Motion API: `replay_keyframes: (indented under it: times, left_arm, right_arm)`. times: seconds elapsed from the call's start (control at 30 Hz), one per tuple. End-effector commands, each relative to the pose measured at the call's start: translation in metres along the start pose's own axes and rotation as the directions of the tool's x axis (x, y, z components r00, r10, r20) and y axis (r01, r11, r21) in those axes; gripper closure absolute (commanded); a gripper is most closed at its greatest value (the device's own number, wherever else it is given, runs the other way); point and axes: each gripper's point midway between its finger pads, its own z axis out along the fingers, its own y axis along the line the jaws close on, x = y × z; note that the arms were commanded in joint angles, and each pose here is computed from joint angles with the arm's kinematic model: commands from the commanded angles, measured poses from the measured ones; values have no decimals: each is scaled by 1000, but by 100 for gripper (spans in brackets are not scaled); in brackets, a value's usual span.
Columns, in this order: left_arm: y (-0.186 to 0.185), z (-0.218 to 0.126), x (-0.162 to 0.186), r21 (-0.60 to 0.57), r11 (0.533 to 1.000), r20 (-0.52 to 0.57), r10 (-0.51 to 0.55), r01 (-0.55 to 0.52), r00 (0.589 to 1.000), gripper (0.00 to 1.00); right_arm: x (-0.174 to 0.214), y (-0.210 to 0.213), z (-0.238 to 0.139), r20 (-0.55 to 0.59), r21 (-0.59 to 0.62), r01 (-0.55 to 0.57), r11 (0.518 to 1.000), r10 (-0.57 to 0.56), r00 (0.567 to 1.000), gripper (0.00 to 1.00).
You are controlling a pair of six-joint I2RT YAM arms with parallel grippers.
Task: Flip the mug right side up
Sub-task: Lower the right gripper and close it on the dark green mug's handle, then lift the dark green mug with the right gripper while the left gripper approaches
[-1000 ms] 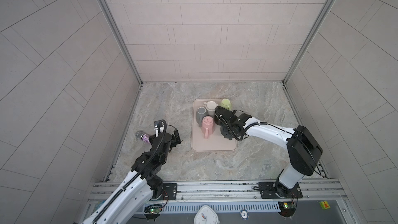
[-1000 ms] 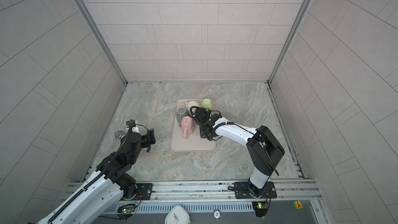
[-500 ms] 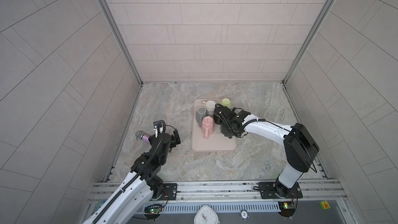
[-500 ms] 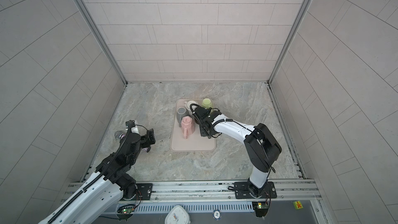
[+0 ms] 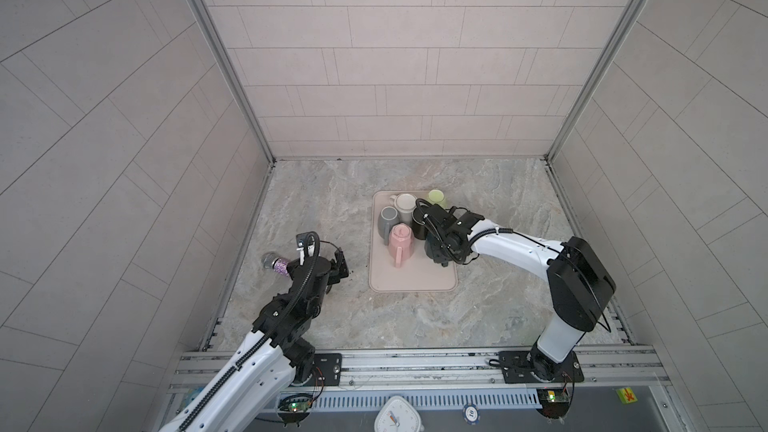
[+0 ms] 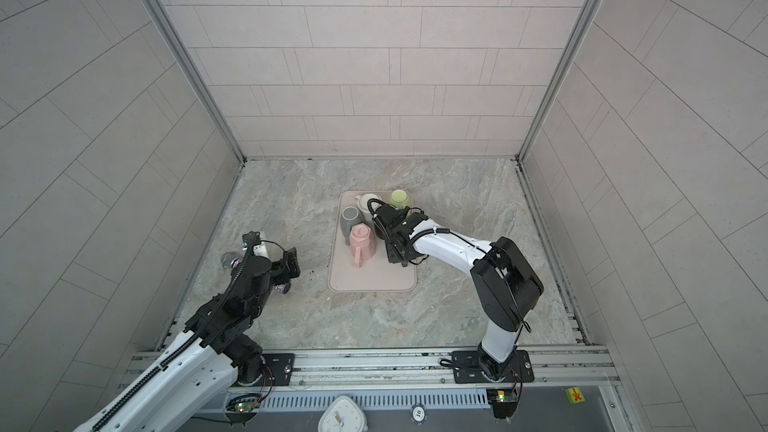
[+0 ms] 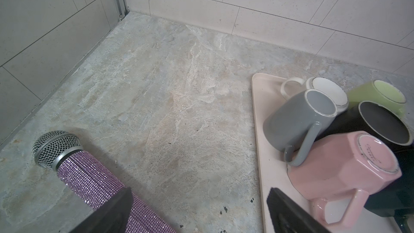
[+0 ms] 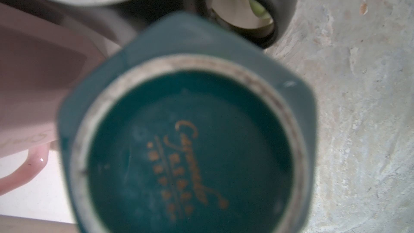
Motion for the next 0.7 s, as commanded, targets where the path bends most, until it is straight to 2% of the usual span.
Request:
replay_keyframes:
  times: [0.0,0.67]
  left_arm:
    - [-2,1,0,8,1000,6,15,-15,1000,0]
    - [-10,-2,-1,52,999,-6,13,-13,1000,0]
  right_arm:
    - [3,-11,-8,-17,27,5,1000,-5,1000,100]
    - [-11,-13,-45,61,-21,71,997,-69,996,100]
